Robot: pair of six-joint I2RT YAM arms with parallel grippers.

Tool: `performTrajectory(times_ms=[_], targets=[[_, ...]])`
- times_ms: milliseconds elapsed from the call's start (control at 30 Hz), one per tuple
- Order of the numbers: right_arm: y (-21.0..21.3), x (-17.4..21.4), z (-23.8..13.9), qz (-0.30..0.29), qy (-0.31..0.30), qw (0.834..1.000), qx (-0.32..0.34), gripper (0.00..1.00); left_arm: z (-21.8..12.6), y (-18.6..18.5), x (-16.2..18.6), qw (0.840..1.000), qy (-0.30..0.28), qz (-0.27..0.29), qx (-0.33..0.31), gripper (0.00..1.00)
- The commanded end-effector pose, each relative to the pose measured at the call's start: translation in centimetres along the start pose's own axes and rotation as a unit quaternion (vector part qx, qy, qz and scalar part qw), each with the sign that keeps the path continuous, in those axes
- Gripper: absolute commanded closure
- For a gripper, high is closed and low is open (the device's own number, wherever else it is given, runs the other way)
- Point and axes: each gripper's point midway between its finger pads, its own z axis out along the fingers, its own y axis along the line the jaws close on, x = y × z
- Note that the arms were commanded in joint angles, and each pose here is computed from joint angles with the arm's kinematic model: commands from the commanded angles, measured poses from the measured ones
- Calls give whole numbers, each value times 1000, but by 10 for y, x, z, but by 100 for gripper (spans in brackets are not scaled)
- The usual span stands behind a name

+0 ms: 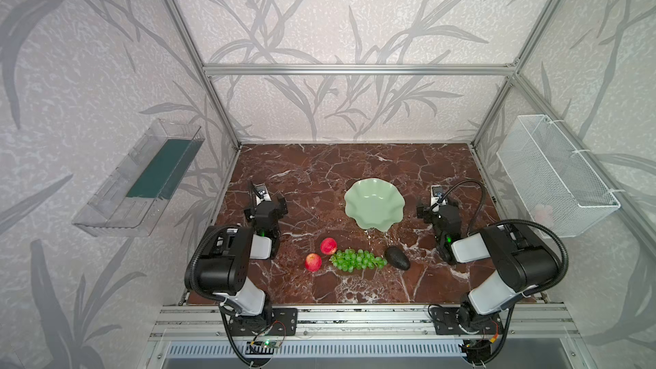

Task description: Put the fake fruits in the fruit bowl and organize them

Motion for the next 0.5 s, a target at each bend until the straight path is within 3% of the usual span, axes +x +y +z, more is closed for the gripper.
performTrajectory(times_ms=[0, 467], targets=[[-4, -12, 1, 9, -17, 1000, 6, 1, 1, 3, -13, 1000, -16, -9, -10, 1], [-4, -12, 4, 14, -8, 1000, 1, 1, 1, 2, -13, 1000, -15, -8, -9, 1]])
